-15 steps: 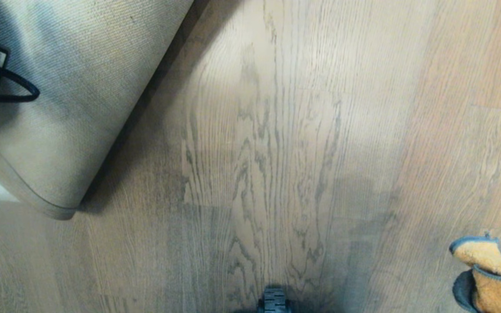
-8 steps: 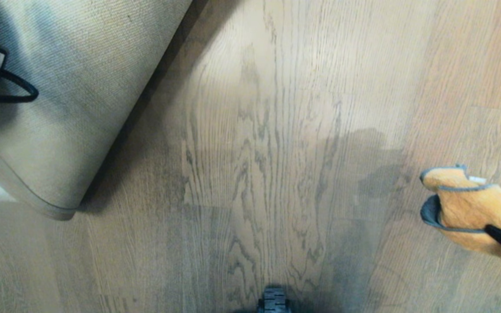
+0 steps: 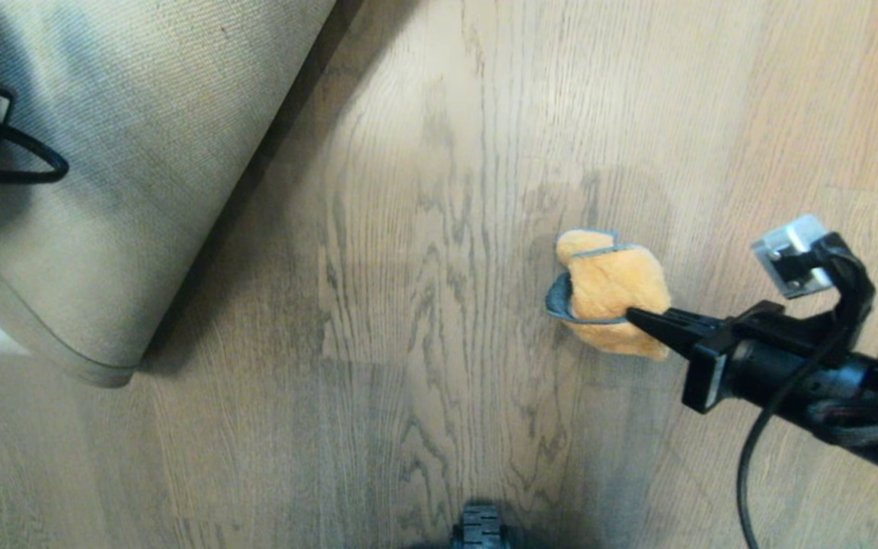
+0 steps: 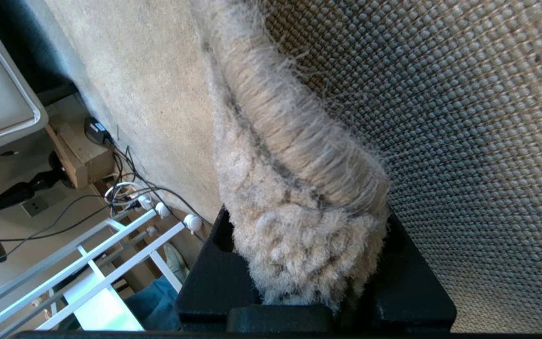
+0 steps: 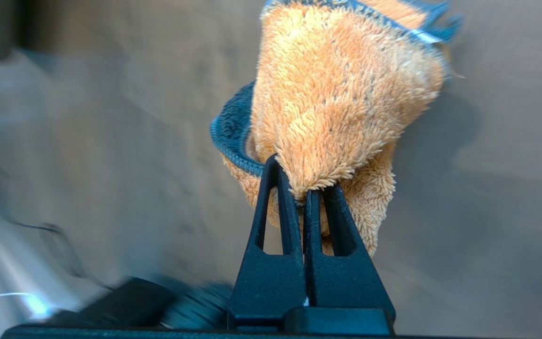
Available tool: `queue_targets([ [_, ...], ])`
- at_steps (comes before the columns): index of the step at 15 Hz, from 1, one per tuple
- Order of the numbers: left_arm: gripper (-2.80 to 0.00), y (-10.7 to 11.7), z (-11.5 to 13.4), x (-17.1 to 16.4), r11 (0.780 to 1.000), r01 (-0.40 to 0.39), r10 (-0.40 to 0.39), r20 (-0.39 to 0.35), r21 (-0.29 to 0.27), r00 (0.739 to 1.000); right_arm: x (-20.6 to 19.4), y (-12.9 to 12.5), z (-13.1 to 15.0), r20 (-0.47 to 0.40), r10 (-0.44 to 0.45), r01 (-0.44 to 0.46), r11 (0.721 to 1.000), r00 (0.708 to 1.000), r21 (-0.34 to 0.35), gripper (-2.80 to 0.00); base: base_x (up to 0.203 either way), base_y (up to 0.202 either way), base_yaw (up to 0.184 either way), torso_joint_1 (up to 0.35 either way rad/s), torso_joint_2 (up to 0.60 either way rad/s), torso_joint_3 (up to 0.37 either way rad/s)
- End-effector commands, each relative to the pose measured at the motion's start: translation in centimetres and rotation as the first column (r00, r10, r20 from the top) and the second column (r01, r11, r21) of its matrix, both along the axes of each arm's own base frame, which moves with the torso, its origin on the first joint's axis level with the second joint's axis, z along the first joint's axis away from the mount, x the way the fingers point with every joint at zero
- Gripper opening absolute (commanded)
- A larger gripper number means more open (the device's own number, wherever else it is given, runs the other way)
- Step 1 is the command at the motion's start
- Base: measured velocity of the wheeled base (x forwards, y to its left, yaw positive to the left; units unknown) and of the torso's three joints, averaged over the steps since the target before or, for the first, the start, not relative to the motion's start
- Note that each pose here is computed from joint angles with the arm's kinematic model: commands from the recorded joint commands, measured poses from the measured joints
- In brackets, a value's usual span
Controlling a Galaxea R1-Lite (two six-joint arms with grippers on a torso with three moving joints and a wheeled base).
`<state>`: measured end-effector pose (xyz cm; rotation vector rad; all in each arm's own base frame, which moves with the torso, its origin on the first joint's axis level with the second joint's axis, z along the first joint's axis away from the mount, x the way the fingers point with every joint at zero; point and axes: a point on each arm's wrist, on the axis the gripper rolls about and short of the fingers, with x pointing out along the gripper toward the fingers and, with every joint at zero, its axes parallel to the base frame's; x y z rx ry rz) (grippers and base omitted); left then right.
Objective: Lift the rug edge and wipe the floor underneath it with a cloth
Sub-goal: Wipe the floor under the carpet with a rag
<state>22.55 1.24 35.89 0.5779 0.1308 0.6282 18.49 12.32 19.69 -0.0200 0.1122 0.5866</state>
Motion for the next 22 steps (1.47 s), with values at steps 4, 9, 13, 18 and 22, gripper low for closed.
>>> queue_targets([
  [4, -2.80, 0.0, -0.4, 0.3, 1.000, -0.005, 0.005, -0.015, 0.003, 1.000, 2.0, 9.3, -2.0, -0.115, 0.134, -0.127, 0.990, 0.984, 0.062, -2.80, 0.000, 0.000, 0.000, 0.000, 0.00, 0.000],
  [9, -2.80, 0.0, -0.4, 0.2, 1.000, -0.003, 0.003, -0.018, 0.004, 1.000, 1.9, 16.1, -4.8, -0.158, 0.247, -0.236, 0.968, 0.956, 0.083, -2.80, 0.000, 0.000, 0.000, 0.000, 0.00, 0.000],
  [13, -2.80, -0.3, -0.6, 0.2, 1.000, 0.007, -0.007, -0.027, 0.004, 1.000, 1.2, 20.8, -7.8, -0.163, 0.294, -0.277, 0.954, 0.942, 0.119, -2.80, 0.000, 0.000, 0.000, 0.000, 0.00, 0.000],
  [18, -2.80, -0.3, -0.8, 0.1, 1.000, -0.007, 0.008, -0.033, 0.003, 0.999, 3.2, 25.6, -8.1, -0.096, 0.258, -0.233, 0.949, 0.961, 0.210, -2.80, 0.000, 0.000, 0.000, 0.000, 0.00, 0.000],
  [22, -2.80, -0.3, -1.0, 0.0, 1.000, -0.020, 0.020, -0.039, 0.004, 0.999, 4.6, 27.8, -8.5, -0.070, 0.186, -0.162, 0.951, 0.980, 0.263, -2.80, 0.000, 0.000, 0.000, 0.000, 0.00, 0.000],
])
